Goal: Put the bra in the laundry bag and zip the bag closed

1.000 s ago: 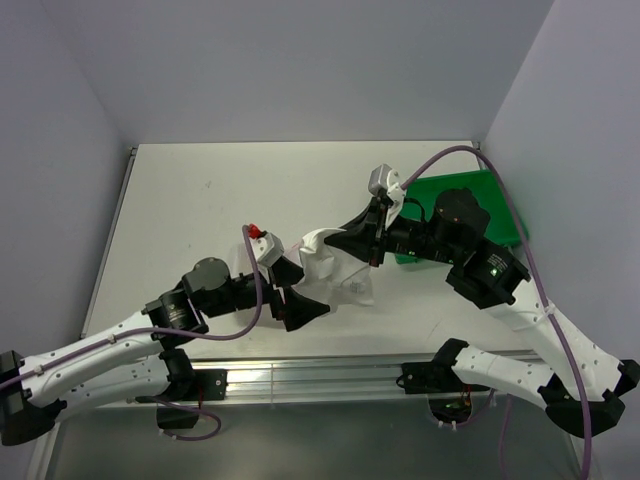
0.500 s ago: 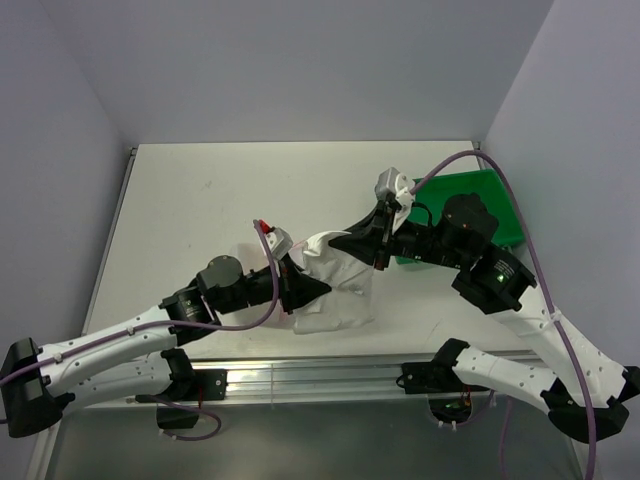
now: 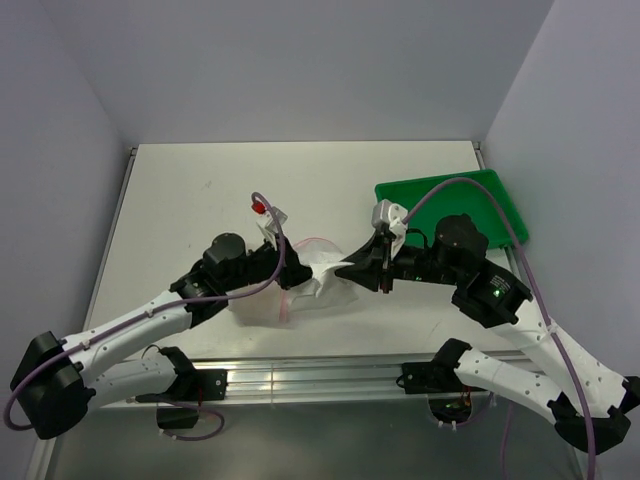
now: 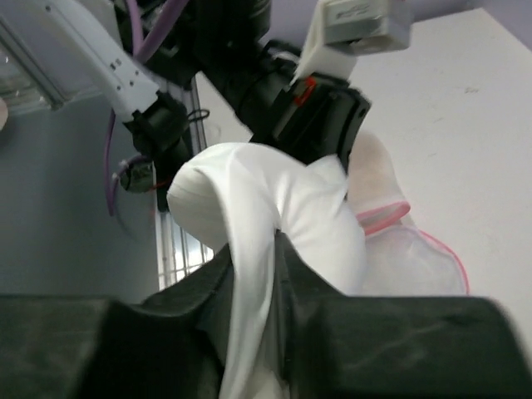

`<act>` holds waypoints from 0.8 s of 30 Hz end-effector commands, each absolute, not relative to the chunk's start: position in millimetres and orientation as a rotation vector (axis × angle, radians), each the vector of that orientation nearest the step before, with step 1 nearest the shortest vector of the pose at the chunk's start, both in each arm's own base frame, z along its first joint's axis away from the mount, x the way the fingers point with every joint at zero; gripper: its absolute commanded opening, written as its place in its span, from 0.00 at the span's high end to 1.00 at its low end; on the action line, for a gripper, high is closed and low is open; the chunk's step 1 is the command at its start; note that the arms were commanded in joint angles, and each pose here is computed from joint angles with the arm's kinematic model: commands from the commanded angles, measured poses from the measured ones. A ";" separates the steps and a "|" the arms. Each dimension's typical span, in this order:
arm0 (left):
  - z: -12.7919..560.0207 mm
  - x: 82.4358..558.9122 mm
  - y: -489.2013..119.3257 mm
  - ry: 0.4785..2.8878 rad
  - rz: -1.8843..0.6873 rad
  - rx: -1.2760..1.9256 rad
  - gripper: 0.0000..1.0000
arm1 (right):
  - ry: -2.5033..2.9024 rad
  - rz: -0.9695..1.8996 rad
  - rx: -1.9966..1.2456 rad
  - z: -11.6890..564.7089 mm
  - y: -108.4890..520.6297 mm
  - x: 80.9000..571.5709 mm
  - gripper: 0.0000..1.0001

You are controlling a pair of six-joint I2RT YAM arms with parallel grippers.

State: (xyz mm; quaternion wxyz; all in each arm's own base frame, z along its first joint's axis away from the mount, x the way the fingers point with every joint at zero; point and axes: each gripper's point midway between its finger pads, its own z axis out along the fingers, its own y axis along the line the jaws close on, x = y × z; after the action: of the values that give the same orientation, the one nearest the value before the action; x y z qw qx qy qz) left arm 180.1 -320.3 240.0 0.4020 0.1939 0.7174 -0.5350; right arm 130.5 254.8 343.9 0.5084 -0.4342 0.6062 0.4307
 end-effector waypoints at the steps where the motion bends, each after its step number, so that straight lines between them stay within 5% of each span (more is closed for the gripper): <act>1: 259.3 198.6 -315.9 1.792 -1.361 0.425 1.00 | 1.435 1.107 -1.128 338.1 253.9 106.1 0.70; 3: 263.3 205.7 -314.3 1.795 -1.349 0.406 1.00 | 1.457 1.137 -1.174 327.2 256.6 95.5 0.51; 6: 270.8 220.8 -307.0 1.785 -1.317 0.365 1.00 | 1.510 1.131 -1.206 312.8 256.9 88.8 0.40; 16: 283.5 229.9 -289.5 1.738 -1.227 0.297 1.00 | 1.603 1.033 -0.961 309.1 251.9 118.2 0.26; 24: 294.7 233.3 -260.7 1.647 -1.088 0.198 1.00 | 1.730 1.014 -0.410 330.7 256.7 181.0 0.11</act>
State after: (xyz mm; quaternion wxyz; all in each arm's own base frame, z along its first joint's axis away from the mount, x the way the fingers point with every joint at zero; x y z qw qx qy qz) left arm 228.8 -272.6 278.2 0.5002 0.0990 0.7157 -0.4773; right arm 143.5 258.2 299.0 0.4699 -0.3123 0.7135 0.4155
